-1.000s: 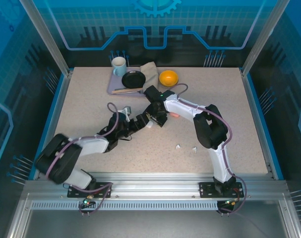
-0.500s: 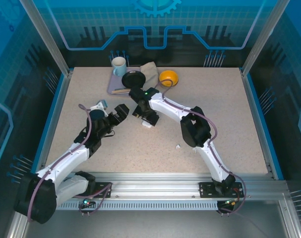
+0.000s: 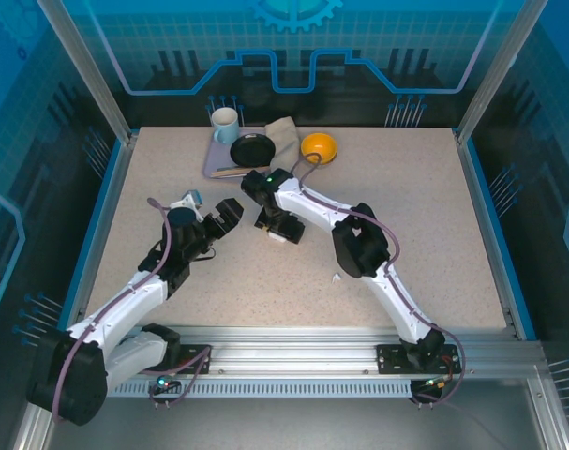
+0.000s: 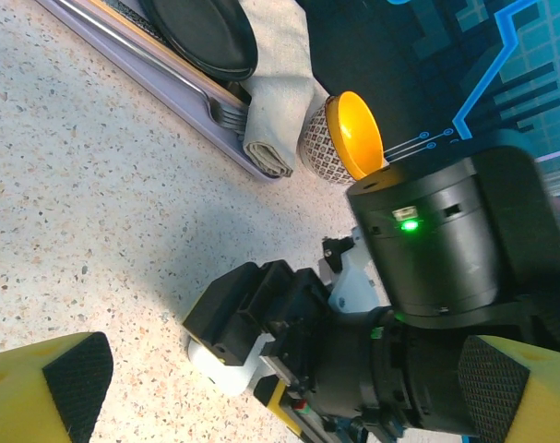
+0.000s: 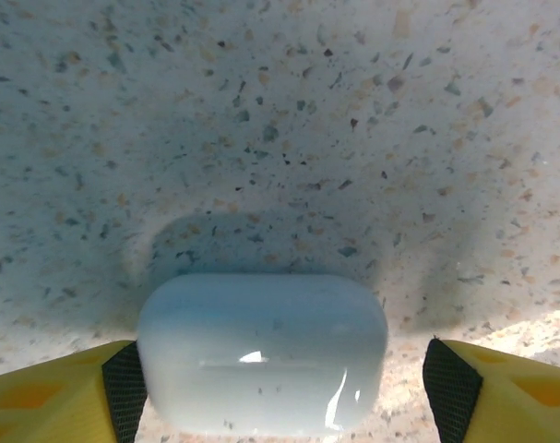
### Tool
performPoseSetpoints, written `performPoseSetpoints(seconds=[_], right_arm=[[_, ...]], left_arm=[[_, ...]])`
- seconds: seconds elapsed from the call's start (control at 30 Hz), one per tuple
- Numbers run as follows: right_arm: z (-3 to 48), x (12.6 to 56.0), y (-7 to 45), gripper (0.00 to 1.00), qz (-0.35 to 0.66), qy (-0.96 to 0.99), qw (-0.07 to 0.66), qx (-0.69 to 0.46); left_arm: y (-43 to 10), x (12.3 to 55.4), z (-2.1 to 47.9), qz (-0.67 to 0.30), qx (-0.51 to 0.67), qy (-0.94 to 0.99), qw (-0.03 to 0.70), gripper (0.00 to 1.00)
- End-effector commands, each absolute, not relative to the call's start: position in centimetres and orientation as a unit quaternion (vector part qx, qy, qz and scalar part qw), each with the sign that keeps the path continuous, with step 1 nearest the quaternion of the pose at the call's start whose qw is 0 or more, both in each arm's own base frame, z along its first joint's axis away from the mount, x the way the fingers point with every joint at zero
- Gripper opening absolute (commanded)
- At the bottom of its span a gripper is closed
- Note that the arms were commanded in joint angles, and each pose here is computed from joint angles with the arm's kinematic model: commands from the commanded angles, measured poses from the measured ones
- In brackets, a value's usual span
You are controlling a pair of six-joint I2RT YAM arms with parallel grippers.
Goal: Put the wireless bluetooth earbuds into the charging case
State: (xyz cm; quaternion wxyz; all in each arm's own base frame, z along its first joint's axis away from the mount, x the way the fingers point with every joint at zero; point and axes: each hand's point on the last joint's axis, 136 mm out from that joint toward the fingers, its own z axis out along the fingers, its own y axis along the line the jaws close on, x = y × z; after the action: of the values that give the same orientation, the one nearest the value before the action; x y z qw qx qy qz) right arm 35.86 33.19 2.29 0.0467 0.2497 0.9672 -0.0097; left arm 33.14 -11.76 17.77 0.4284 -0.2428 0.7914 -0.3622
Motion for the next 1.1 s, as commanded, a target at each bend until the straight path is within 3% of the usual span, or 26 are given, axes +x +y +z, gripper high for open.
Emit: performPoseSetpoints(seconds=[0.0, 0.33, 0.73, 1.07], right_arm=[[0.7, 35.5, 33.6, 0.79, -0.019, 0.967, 0.032, 0.253], [-0.4, 35.4, 33.1, 0.73, -0.030, 0.969, 0.027, 0.245], [1.7, 36.4, 32.9, 0.45, 0.020, 0.978, 0.071, 0.194], [5.8, 36.6, 30.7, 0.42, 0.107, 0.951, 0.087, 0.276]], left_arm=[[-11.8, 32.9, 17.3, -0.372, -0.247, 0.790, 0.419, 0.99], [-11.9, 32.8, 17.3, -0.375, -0.246, 0.791, 0.417, 0.99], [-12.2, 32.4, 16.4, -0.371, -0.233, 0.803, 0.404, 0.99], [-14.5, 31.7, 13.2, -0.399, -0.205, 0.816, 0.364, 0.99]])
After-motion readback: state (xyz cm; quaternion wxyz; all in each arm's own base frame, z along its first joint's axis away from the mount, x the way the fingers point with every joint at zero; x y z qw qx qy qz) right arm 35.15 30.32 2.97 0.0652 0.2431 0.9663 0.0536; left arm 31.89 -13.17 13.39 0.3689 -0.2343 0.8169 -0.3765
